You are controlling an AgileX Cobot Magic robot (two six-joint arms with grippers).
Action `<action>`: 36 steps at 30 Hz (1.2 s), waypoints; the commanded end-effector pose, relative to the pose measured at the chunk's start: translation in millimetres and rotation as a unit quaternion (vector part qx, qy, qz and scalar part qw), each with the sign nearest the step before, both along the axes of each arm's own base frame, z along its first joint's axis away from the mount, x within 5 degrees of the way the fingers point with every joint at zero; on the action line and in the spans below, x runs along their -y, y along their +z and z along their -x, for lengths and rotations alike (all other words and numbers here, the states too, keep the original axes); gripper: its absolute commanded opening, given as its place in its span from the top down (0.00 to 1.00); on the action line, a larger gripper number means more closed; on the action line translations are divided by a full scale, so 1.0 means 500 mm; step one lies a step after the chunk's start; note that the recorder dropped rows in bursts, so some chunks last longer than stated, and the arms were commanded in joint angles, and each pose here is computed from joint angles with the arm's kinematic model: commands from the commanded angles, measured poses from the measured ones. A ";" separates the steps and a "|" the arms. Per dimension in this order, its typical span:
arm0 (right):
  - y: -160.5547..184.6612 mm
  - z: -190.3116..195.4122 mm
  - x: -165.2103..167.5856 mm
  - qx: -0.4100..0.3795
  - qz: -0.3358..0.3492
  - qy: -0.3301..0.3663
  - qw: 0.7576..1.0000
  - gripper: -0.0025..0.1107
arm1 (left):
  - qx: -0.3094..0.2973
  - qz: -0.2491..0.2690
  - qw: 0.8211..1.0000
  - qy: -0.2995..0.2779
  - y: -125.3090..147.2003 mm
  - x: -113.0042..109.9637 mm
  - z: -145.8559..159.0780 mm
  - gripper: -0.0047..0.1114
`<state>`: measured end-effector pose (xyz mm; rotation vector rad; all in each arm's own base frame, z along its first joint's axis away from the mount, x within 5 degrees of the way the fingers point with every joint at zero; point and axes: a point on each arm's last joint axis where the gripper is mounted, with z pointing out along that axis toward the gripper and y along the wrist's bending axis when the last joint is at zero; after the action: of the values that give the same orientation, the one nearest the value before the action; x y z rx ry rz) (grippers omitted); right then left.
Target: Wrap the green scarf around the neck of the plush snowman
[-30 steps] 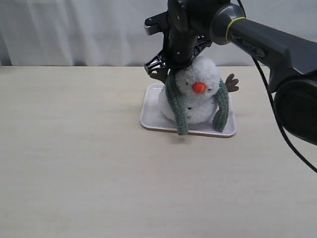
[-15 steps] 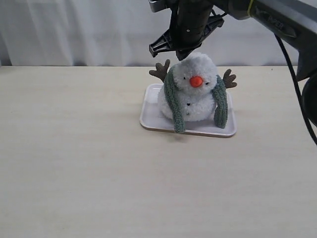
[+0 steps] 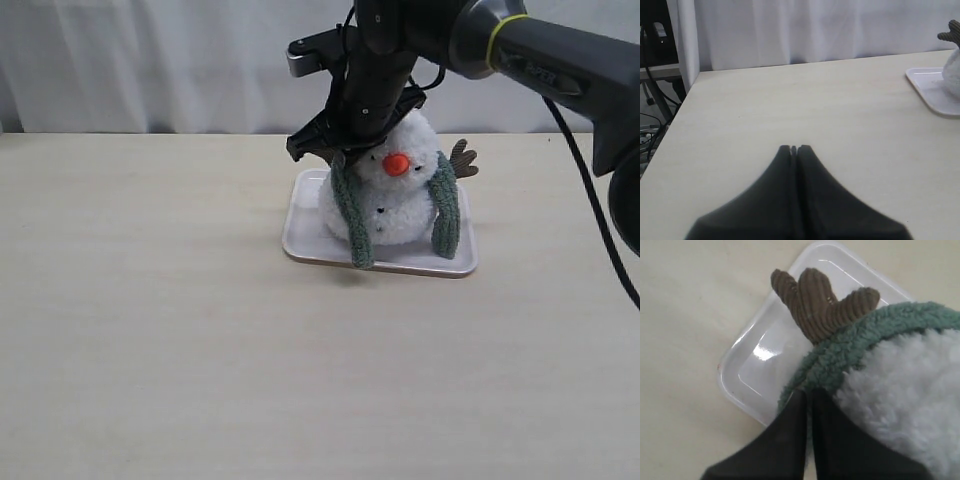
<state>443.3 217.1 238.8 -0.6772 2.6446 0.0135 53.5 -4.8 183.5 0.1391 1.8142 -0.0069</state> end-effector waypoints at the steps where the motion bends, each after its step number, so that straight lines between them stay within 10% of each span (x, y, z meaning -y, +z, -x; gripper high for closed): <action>1: -0.018 -0.003 0.000 0.015 -0.008 0.005 1.000 0.94 | 0.006 0.004 1.000 0.003 0.001 0.000 0.000 0.96; 12: -0.020 0.002 0.003 0.006 -0.001 0.008 1.000 0.94 | 0.006 0.004 1.000 0.003 0.001 0.000 0.000 0.96; 27: 0.181 0.123 0.105 0.135 0.004 -0.057 0.989 0.94 | 0.005 0.004 1.000 0.003 0.001 0.000 0.000 0.96; 36: 0.000 0.199 0.264 0.088 -0.019 -0.118 0.989 0.48 | 0.005 0.004 1.000 0.003 0.001 0.000 0.000 0.96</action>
<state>345.8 89.7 260.6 -0.3699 2.5873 -0.1467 53.5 -4.8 183.5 0.1391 1.8142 -0.0069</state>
